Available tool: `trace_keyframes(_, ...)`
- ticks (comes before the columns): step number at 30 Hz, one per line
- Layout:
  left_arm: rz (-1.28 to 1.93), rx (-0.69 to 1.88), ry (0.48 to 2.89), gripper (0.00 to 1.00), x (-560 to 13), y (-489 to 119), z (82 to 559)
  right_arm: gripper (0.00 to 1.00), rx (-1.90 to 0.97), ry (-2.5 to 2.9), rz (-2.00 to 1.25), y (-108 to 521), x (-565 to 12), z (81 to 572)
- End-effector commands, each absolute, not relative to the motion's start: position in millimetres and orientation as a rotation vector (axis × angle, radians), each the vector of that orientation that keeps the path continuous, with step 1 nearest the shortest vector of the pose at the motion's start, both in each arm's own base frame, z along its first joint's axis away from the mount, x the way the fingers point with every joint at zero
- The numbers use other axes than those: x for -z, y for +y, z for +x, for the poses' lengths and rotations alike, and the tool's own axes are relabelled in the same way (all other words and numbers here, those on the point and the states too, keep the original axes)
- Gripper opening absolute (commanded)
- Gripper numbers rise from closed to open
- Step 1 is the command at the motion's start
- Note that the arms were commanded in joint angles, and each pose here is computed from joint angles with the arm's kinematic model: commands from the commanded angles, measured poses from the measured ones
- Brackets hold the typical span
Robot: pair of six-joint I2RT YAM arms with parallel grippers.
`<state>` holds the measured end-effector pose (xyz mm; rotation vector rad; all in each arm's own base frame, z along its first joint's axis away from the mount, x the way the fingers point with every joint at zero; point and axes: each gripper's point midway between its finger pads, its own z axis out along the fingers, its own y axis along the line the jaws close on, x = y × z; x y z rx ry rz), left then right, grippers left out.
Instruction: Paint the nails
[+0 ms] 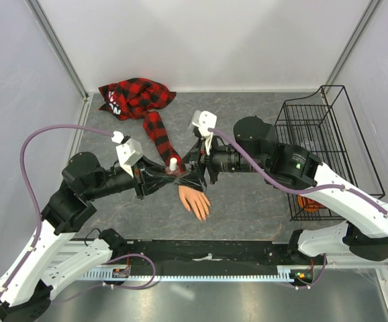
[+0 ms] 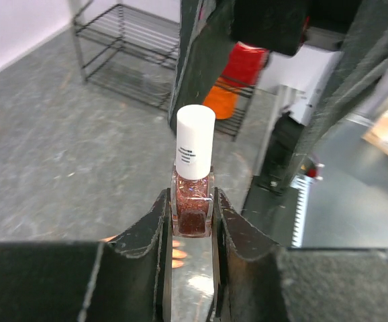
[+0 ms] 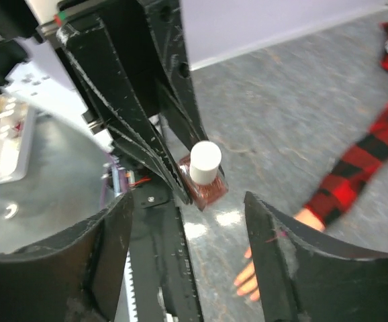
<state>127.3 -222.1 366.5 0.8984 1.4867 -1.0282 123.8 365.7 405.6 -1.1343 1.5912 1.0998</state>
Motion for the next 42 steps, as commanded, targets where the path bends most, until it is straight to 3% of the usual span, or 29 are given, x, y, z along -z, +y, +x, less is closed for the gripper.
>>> trace_keyframes(1, 0.824, 0.886, 1.436, 0.02, -385.6, -215.7, 154.6, 0.79, -1.006, 1.684, -0.921, 347.3, -429.7, 145.0)
trace_keyframes(3, 0.831, 0.888, 1.438, 0.02, -384.9, -217.0, 155.1, 0.88, -0.973, 1.7, -0.865, 341.8, -434.9, 151.9)
trace_keyframes(5, 0.829, 0.884, 1.438, 0.02, -385.2, -216.6, 155.4, 0.9, -0.953, 1.718, -0.822, 337.9, -439.9, 156.7)
trace_keyframes(11, 0.787, 0.867, 1.424, 0.02, -392.1, -211.1, 156.6, 0.68, -0.887, 1.917, -0.598, 341.4, -435.3, 179.5)
trace_keyframes(33, 0.793, 0.874, 1.453, 0.02, -384.0, -216.6, 162.2, 0.61, -0.896, 1.931, -0.662, 377.4, -424.2, 177.6)
trace_keyframes(42, 0.832, 0.947, 1.451, 0.02, -381.8, -223.5, 151.5, 0.31, -0.876, 1.936, -0.711, 380.4, -411.4, 176.9)
